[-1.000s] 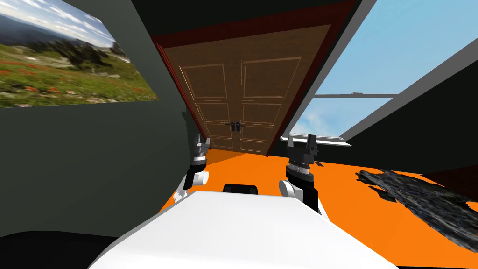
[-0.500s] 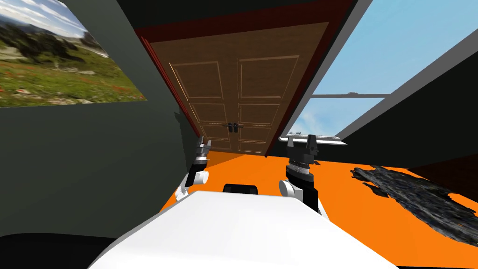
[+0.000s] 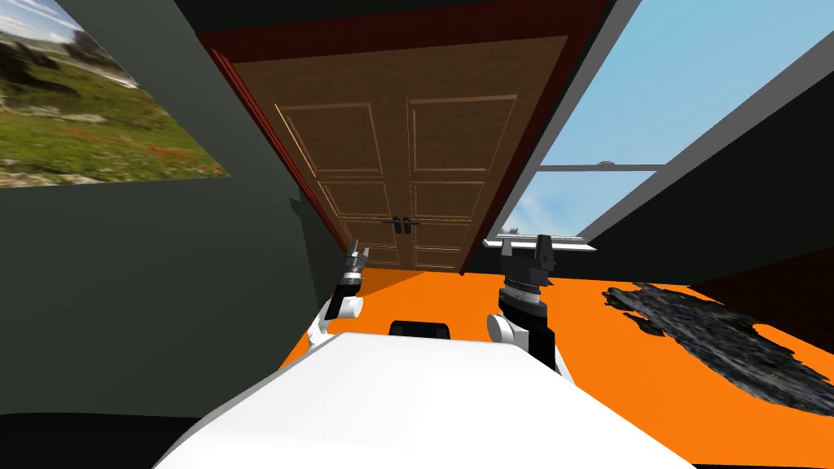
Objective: Pull the door open
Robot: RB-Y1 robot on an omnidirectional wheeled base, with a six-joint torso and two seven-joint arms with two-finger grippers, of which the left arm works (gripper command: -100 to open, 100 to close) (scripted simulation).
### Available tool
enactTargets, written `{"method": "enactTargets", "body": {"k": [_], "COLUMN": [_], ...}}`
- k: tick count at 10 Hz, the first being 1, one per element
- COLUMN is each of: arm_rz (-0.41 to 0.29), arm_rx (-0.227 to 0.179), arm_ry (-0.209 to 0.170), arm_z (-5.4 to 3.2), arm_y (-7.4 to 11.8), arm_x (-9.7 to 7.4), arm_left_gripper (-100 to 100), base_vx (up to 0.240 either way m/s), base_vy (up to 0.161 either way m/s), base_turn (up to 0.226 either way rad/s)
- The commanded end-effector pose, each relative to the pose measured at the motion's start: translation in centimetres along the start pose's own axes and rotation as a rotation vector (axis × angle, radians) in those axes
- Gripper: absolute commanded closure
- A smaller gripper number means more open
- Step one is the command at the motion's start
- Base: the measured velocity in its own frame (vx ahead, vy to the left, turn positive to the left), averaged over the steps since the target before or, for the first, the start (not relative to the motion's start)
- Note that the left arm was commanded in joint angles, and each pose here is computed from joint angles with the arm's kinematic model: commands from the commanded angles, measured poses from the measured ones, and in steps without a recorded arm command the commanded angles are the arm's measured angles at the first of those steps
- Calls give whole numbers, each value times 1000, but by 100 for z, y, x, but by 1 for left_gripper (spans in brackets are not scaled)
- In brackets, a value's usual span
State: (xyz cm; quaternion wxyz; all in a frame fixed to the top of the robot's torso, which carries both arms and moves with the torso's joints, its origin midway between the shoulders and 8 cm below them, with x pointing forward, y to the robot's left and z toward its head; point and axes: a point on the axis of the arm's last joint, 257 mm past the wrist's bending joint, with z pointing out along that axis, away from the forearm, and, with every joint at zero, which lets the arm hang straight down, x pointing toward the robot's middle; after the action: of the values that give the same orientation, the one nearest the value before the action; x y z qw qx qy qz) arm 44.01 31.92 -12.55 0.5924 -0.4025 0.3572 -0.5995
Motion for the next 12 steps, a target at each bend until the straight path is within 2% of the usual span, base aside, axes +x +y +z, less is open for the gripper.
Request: {"method": "enactTargets", "body": {"k": [1, 6, 7, 12], "arm_rz": [5, 23, 23, 41], "arm_rx": [-31, -119, -119, -200], "arm_ry": [-3, -17, -17, -39], "arm_z": [-10, -10, -10, -28], "arm_y": [132, 521, 521, 860], "arm_x": [-63, -289, -289, -541], "arm_left_gripper": [-100, -100, -100, -100], "base_vx": [103, 102, 69, 83], "base_vy": [2, 6, 7, 6], "base_turn": [-91, -82, -32, -79]}}
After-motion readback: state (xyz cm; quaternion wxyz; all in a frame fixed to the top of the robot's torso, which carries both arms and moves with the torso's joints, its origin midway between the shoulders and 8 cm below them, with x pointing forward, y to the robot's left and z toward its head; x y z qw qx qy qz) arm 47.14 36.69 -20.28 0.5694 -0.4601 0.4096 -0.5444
